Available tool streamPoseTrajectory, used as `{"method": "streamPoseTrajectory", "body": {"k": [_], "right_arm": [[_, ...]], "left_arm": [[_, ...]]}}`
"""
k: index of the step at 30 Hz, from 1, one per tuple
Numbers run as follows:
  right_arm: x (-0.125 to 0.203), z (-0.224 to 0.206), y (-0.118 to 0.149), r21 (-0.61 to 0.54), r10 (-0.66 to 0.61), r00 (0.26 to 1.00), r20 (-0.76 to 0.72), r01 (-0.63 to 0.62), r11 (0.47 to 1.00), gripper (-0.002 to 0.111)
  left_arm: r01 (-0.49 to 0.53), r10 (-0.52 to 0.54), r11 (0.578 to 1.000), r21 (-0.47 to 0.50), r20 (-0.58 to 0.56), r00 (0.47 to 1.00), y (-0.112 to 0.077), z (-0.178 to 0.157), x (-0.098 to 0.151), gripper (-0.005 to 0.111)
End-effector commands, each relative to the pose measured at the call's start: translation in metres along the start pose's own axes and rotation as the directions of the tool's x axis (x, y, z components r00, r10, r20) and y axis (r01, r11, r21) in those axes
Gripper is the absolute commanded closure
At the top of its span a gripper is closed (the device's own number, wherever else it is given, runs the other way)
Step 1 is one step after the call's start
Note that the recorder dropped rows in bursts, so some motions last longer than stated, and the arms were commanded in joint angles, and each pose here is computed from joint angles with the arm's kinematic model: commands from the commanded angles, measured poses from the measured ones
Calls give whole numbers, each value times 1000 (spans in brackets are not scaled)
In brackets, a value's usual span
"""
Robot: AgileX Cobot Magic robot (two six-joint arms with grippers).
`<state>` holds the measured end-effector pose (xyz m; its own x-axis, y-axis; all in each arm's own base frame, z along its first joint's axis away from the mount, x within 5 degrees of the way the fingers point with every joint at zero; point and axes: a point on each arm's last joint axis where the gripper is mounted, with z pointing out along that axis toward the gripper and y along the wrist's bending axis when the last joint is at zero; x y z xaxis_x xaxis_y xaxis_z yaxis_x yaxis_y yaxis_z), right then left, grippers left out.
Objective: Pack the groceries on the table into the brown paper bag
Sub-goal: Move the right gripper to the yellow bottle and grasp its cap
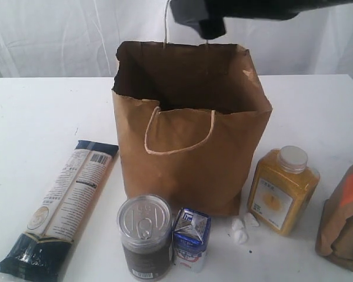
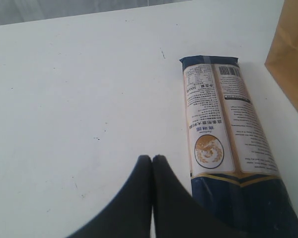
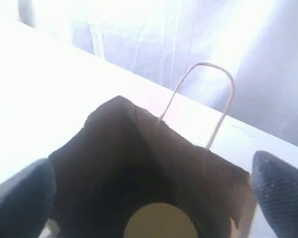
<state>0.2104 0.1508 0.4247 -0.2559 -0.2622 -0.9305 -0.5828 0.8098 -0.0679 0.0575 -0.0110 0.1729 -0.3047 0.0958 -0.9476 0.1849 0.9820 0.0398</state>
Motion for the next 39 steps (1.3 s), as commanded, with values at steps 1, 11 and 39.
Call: {"method": "streamPoseTrajectory", "body": {"k": [1,11,39], "right_arm": [[5,-58,-11,88,-13,997,-75,19,996,8],[40,-155,-26,243,44,964,-263,22,970,8],[129,8,-52,135,62,763,-643,33,990,8]], "left_arm": [[8,-8,1000,1,-3,1000,0,0,1,107],[8,-8,1000,1,-3,1000,0,0,1,107],[8,-8,1000,1,-3,1000,0,0,1,107]]}}
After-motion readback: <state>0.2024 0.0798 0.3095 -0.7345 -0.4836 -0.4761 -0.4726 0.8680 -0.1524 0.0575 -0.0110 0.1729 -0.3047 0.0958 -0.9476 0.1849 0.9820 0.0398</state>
